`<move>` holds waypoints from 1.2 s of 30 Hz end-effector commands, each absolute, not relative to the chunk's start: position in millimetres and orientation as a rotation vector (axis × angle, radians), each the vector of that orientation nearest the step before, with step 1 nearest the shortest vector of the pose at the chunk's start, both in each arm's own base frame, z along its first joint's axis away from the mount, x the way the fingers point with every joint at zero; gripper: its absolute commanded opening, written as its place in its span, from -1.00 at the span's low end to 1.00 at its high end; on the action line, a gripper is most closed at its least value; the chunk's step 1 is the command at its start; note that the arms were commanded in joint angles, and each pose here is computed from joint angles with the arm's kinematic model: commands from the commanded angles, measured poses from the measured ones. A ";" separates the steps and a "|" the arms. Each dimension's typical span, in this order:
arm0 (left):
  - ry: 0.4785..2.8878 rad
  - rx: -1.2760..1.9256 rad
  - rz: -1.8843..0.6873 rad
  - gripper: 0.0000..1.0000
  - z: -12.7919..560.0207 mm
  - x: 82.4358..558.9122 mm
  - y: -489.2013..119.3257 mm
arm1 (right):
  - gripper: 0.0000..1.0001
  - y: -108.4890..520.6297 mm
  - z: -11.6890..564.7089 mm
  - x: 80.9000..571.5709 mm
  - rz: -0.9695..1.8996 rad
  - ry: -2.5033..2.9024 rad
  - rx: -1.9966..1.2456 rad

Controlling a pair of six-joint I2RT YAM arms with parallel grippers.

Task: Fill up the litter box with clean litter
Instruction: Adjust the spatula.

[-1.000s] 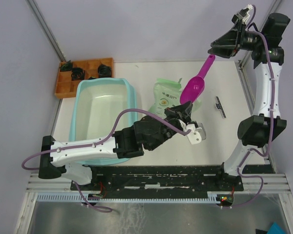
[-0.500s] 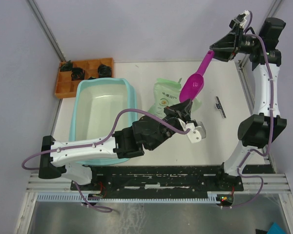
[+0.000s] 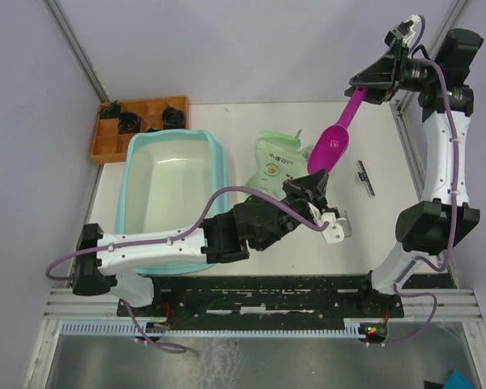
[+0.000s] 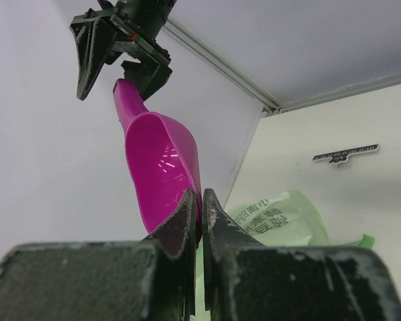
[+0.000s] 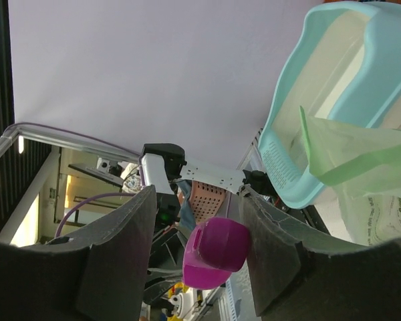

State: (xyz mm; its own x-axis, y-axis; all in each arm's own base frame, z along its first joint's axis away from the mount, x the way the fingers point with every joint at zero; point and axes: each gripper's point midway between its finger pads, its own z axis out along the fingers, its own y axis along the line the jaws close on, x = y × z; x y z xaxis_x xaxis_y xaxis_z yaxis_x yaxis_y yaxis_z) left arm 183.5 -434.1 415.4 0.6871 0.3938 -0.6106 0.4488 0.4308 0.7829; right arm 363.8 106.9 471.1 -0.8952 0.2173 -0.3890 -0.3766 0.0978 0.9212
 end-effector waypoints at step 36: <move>0.720 1.077 -0.027 -0.95 455.9 190.6 -428.8 | 0.11 110.1 479.2 346.4 1.827 1.925 -0.245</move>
State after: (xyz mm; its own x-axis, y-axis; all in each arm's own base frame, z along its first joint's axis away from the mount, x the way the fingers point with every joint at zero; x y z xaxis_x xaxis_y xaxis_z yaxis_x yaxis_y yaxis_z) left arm 204.9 -432.7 419.9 0.7160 0.3982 -0.5734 0.3950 0.4462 0.8031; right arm 349.0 109.2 470.0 -0.8963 0.2134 -0.3886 -0.3769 0.0950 0.9214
